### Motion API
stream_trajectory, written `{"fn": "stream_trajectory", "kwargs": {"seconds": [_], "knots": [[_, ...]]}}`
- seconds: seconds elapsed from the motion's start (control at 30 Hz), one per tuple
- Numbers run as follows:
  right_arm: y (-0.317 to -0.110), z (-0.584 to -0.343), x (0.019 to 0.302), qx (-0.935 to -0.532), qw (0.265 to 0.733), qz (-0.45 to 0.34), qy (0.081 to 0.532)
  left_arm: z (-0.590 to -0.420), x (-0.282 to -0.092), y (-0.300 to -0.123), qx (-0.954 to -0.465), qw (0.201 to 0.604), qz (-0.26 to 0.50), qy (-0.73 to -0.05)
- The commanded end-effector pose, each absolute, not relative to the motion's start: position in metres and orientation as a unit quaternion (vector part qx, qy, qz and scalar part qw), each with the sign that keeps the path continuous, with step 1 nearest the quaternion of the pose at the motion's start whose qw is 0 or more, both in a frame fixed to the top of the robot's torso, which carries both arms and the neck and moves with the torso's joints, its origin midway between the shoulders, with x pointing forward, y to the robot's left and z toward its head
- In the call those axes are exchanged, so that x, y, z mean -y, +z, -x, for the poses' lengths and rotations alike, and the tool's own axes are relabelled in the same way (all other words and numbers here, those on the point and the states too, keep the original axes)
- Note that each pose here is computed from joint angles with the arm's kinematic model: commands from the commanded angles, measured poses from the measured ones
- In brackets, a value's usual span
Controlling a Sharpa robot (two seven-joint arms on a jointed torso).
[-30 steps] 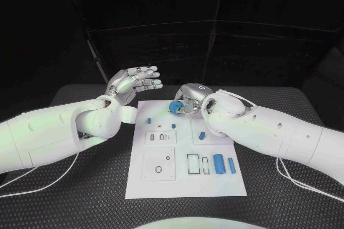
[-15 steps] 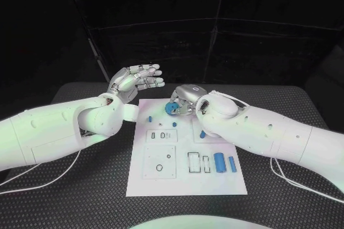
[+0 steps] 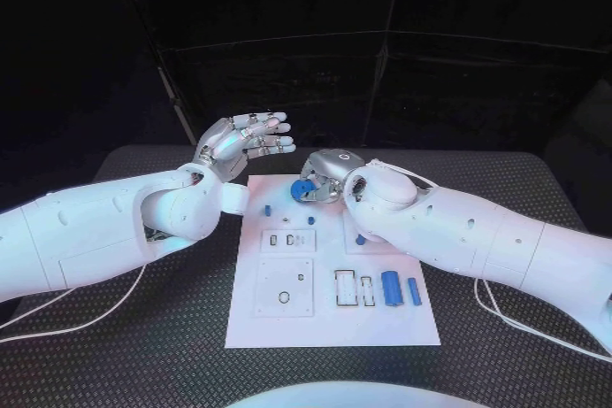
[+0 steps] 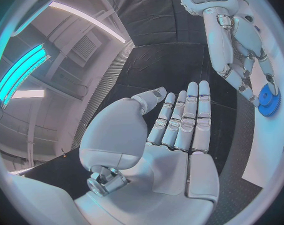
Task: Assemble the parts on the task board
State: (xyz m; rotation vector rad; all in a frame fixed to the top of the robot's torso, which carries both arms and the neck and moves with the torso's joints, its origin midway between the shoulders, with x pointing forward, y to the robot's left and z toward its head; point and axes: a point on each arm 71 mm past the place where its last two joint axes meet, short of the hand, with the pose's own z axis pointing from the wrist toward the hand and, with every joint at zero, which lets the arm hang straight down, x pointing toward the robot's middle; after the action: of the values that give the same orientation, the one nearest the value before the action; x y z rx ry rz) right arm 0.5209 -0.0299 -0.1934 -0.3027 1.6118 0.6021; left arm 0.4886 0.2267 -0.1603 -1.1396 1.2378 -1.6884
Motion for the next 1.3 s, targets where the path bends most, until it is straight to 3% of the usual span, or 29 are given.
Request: {"fn": "stream_trajectory", "kwargs": {"seconds": [0.03,0.87,1.3], "knots": [[-0.195,-0.521,0.027,-0.715,0.632,0.148,0.259,-0.489,-0.225,-0.158,-0.483,0.367,0.437,-0.664],[-0.199,-0.521,0.034,-0.714,0.637,0.141,0.255,-0.489,-0.225,-0.158,-0.484,0.366,0.438,-0.663],[-0.207,-0.522,0.039,-0.743,0.605,0.125,0.256,-0.490,-0.225,-0.158,-0.484,0.367,0.438,-0.662]]}}
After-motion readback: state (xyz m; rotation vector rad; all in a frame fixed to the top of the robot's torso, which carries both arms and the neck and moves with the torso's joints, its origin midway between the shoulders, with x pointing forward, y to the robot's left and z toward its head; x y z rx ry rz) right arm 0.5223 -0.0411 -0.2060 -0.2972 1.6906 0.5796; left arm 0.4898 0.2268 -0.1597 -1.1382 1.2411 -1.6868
